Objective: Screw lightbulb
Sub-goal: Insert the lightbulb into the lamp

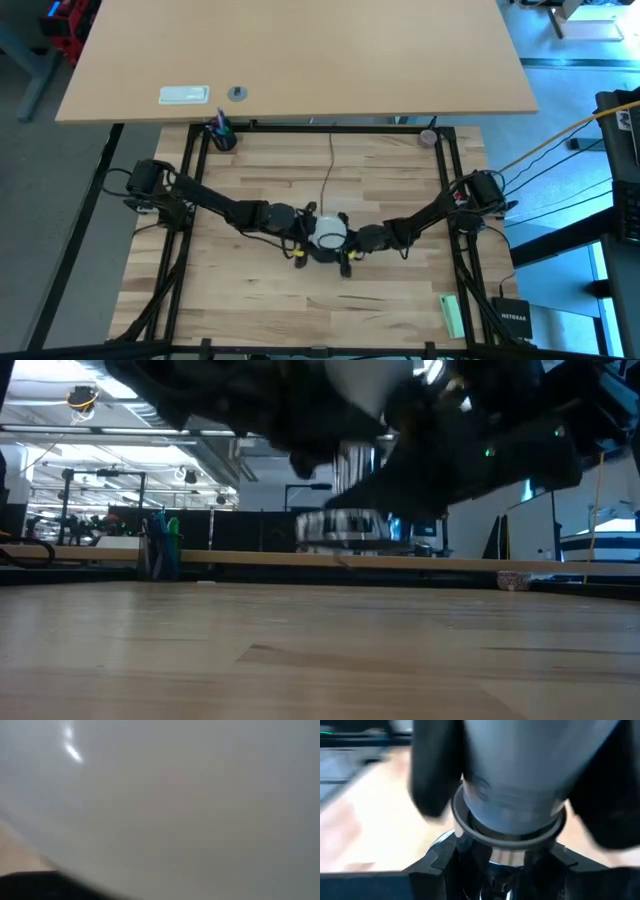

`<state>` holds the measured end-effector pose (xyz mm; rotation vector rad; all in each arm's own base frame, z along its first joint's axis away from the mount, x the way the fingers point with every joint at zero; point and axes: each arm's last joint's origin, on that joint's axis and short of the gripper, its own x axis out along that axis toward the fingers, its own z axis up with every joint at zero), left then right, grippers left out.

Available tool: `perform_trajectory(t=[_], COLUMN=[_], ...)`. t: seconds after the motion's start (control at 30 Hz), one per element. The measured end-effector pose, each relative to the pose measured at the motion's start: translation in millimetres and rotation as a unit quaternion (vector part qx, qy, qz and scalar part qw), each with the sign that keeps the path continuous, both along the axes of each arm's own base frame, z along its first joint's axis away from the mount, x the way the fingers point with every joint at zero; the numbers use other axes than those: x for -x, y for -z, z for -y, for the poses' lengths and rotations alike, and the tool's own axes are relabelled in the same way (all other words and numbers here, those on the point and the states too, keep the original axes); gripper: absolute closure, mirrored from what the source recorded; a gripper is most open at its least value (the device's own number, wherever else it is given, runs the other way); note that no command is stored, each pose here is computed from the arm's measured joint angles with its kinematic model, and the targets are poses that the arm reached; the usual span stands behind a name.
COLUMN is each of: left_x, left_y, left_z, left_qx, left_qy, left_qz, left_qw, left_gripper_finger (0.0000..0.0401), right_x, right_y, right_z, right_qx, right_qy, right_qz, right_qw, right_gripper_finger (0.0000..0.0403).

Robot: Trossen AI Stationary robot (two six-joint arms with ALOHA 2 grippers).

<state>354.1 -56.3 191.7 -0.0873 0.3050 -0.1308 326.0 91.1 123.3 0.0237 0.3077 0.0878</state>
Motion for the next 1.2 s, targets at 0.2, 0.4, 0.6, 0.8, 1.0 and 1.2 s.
perform_trajectory(t=[0.2, 0.4, 0.6, 0.8, 1.0, 1.2], left_x=[0, -1, 1, 12, 30, 42], left_y=[-6, -3, -2, -13, -20, -20], left_z=[0, -4, -7, -8, -5, 4], left_qx=[-0.013, -0.002, 0.009, -0.001, 0.021, 0.142], left_qy=[0.132, 0.1, 0.086, 0.028, -0.052, -0.105], left_qz=[0.031, 0.015, 0.001, -0.035, -0.103, -0.162], left_qw=[0.991, 0.995, 0.996, 0.999, 0.993, 0.971], left_gripper_finger=[0.0273, 0.0259, 0.017, 0.0135, 0.0138, 0.0142], right_x=[-1, 0, 0, 0, 0, 0], right_y=[-9, -6, -6, -4, -4, -3], right_z=[-7, -5, -5, -2, 0, 1], right_qx=[-0.017, -0.009, -0.008, -0.004, 0.0, 0.0], right_qy=[-0.084, -0.053, -0.043, -0.004, 0.036, 0.047], right_qz=[0.039, 0.022, 0.022, 0.011, 0.009, 0.007], right_qw=[0.996, 0.998, 0.999, 1.0, 0.999, 0.999], right_gripper_finger=[0.0227, 0.0227, 0.0227, 0.0227, 0.0227, 0.0227])
